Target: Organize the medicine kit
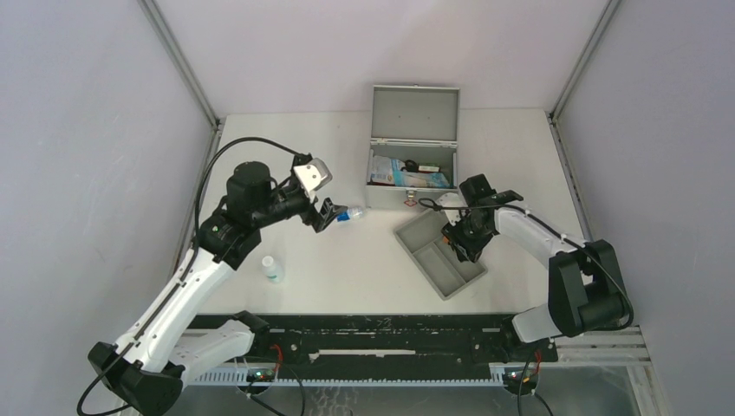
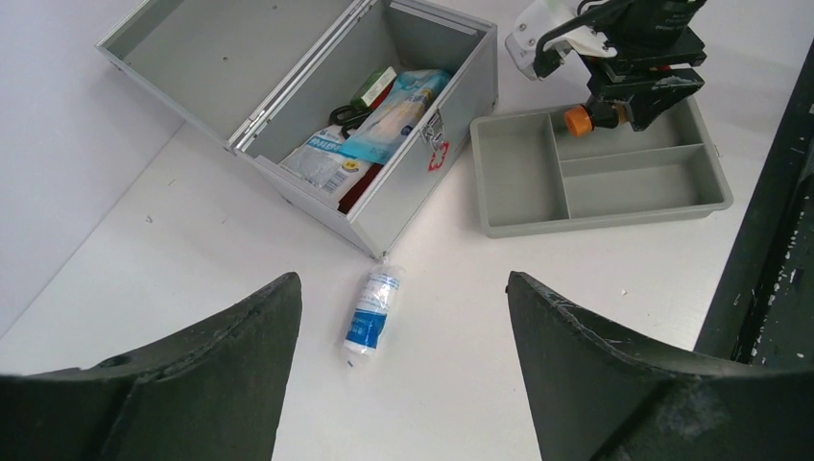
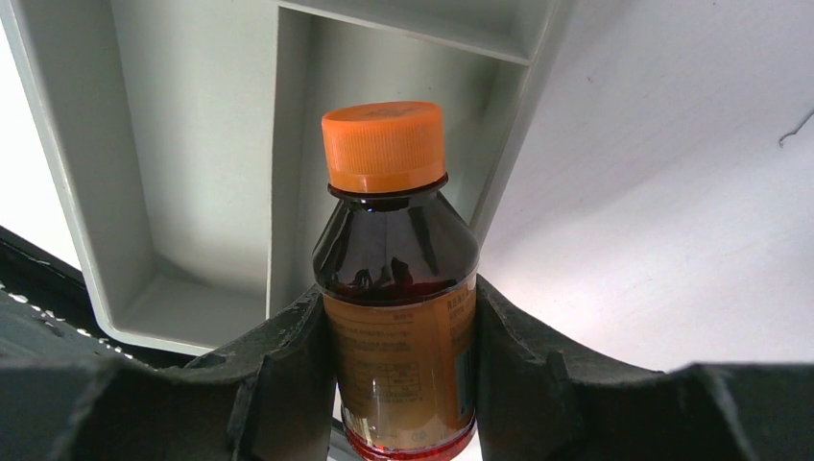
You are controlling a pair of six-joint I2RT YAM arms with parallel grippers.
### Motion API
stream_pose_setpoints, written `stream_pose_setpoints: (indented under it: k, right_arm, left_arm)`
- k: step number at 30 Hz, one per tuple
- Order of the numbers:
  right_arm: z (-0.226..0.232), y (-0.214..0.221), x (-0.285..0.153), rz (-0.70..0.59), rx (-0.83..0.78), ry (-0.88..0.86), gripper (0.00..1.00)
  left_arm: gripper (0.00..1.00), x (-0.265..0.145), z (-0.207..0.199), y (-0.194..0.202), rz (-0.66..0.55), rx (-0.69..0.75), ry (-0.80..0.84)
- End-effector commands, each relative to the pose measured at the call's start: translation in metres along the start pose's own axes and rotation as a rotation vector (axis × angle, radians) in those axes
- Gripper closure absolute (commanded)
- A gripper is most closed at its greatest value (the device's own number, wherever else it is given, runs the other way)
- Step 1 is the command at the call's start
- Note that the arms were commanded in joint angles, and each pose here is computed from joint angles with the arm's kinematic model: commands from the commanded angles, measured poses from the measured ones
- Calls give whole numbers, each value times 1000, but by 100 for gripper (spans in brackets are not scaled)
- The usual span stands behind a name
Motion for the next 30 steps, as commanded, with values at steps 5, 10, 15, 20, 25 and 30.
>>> stream_pose_setpoints:
  k: [5,10,15,20,25,30]
  right_arm:
    - [11,-11,-4,10,50,18,63]
    - [10,-20,-15,-55,41,50,64]
    - [15,-24,-20,-88,32,33,64]
    - [22,-20,-13,-69,25,4,64]
    - [19,-16,-2,-28,42,9,65]
    - [18,-14,6,4,55,4,65]
  left_arm:
    - [17,-3,2,0,-17,31,-15]
    - [17,-3,2,1,-17,32,-15]
    - [17,-3,2,1,-16,34,-17]
    - [17,-4,2,1,-16,37,-17]
    - [17,-4,1,2,-16,37,-13]
    - [17,-4,1,3,-14,39,-12]
Point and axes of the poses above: each gripper's point midway between its finger pads, its own x axis out along the fingers, its own z axis along the line the jaws close on, y = z × x, the point moved 2 cm from there along -x, back along the fingers, and after that the axes turned 4 degrees about -x, right-handed, at the moved point
